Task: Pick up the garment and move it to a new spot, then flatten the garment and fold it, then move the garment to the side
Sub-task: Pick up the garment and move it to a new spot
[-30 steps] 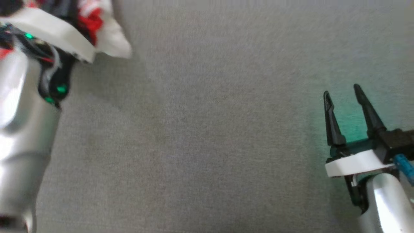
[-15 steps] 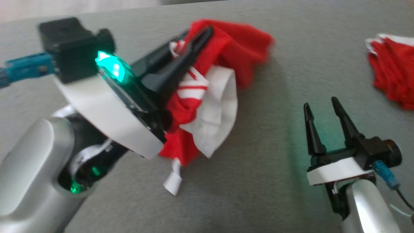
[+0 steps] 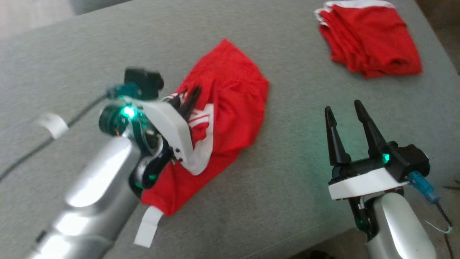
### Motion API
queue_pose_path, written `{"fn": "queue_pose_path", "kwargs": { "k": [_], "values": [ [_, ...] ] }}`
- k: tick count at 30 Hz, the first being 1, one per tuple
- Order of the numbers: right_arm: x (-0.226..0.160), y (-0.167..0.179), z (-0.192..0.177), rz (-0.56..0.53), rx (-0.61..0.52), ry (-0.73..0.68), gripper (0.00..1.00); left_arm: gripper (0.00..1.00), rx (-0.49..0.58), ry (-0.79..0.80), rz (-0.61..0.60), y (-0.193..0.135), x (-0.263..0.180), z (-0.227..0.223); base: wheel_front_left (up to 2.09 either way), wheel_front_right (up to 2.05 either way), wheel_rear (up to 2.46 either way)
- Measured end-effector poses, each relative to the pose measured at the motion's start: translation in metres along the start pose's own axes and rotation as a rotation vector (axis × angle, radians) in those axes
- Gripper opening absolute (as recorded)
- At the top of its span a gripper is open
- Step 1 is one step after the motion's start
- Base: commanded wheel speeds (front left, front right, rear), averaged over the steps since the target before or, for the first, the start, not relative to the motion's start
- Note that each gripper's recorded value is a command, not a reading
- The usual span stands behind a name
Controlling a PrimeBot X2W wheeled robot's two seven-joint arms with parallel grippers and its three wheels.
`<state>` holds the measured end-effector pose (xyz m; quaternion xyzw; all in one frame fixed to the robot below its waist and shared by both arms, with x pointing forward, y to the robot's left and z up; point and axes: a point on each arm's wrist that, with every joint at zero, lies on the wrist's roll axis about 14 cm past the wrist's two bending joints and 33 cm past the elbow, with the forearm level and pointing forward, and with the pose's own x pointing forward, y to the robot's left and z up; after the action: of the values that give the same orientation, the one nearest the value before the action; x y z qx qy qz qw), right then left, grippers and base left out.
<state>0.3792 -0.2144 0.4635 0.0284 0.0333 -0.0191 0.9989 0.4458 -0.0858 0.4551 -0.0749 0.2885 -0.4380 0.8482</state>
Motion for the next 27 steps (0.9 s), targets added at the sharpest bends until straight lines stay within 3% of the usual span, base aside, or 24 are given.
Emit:
{"fn": "queue_pose_path", "kwargs": {
  "k": [3,4,5,9,15,27],
  "values": [
    [-0.005,-0.007,-0.003,-0.023,-0.004,0.012,1.00,0.04,-0.036,0.006,0.031,0.006,0.020,-0.022,0.00,0.00,0.00],
    [-0.006,-0.008,-0.003,-0.026,-0.003,0.013,1.00,0.37,-0.048,-0.015,0.022,0.004,0.023,-0.023,0.00,0.00,0.00],
    [-0.006,-0.008,-0.003,-0.028,-0.002,0.012,1.00,1.00,-0.059,-0.034,0.025,0.002,0.024,-0.024,0.00,0.00,0.00],
    [-0.004,-0.006,0.001,-0.020,-0.014,-0.003,1.00,1.00,-0.006,-0.192,0.064,0.003,0.017,-0.007,0.00,0.00,0.00],
    [-0.007,-0.004,0.014,-0.012,-0.049,-0.046,1.00,1.00,0.065,-0.471,0.149,0.001,-0.030,0.023,0.00,0.00,0.00],
    [-0.009,0.012,0.020,0.041,-0.101,-0.071,1.00,1.00,0.011,-0.529,0.536,0.039,-0.151,-0.047,0.00,0.00,0.00]
  ]
}}
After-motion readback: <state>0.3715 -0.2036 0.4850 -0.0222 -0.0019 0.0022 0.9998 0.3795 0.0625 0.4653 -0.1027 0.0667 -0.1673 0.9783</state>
